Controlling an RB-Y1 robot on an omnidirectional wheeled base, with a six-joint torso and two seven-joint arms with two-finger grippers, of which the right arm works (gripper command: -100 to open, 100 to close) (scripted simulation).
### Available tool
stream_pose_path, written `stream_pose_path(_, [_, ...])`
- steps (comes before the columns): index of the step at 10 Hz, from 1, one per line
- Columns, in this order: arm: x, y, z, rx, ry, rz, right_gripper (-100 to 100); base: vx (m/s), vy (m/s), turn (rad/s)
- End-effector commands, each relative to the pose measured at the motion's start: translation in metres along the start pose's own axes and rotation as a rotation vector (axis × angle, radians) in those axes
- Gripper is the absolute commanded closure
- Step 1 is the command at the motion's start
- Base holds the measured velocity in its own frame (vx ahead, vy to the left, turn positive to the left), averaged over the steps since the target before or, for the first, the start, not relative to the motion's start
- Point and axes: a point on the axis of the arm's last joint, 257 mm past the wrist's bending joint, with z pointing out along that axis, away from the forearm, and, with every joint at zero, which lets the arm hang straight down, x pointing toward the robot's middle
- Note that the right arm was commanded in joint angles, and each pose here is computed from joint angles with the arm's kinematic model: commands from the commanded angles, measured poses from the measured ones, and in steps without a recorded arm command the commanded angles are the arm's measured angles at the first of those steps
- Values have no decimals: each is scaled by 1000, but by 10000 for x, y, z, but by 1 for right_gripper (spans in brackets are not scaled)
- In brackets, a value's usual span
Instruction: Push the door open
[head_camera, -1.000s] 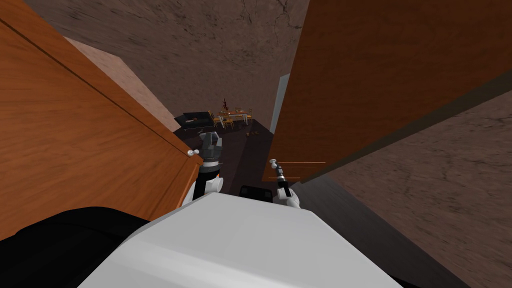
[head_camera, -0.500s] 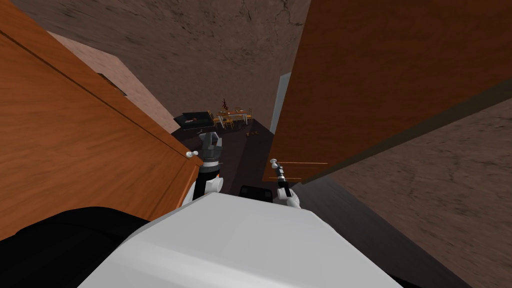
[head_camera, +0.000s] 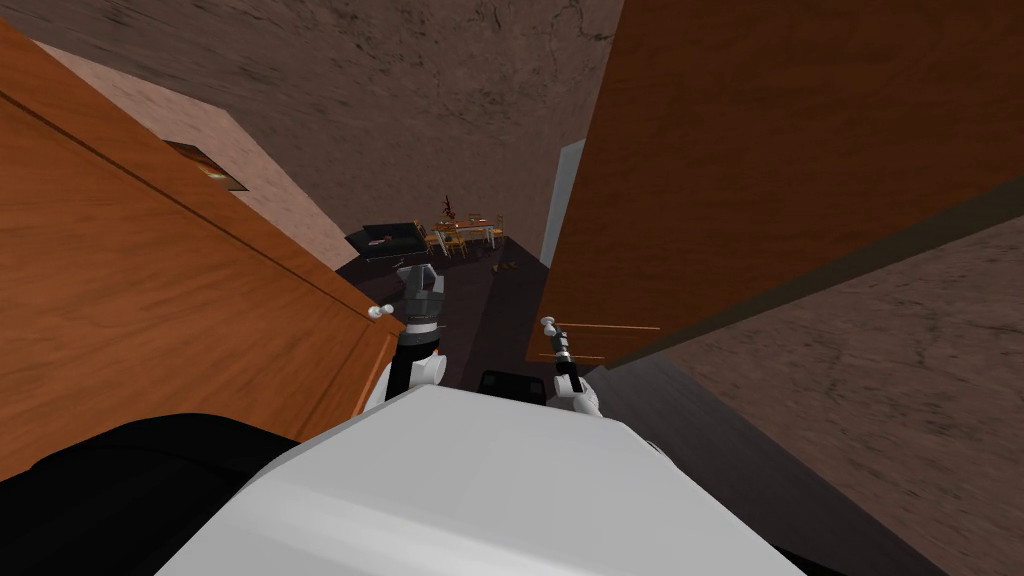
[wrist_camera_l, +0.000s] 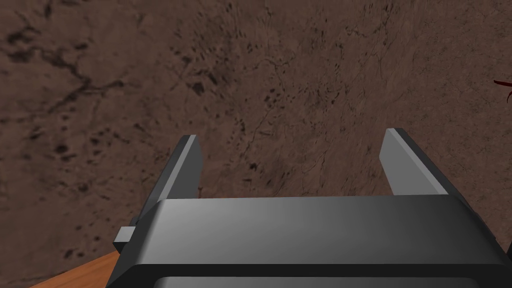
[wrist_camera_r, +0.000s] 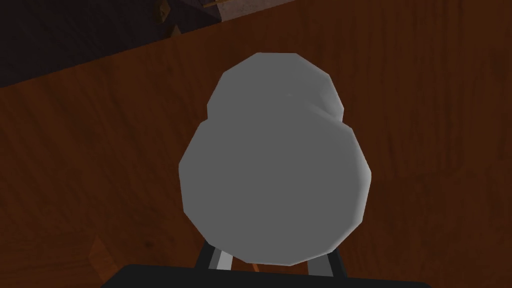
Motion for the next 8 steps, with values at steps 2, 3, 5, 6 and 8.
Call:
stream_pose_path(2, [53,100,80,-31,8,70,100,33,23,-5])
stream_pose_path(3, [32,102,88,-32,0,123,100,34,28,-2])
stream_pose_path(5, [11,104,96,-34,-8,176,100,46,29,-16])
stream_pose_path(6, [-11,105,103,-36,-16,225,100,43,14,-1])
stream_pose_path(8, [-33,107,111,-38,-24,278,100,38,22,-1])
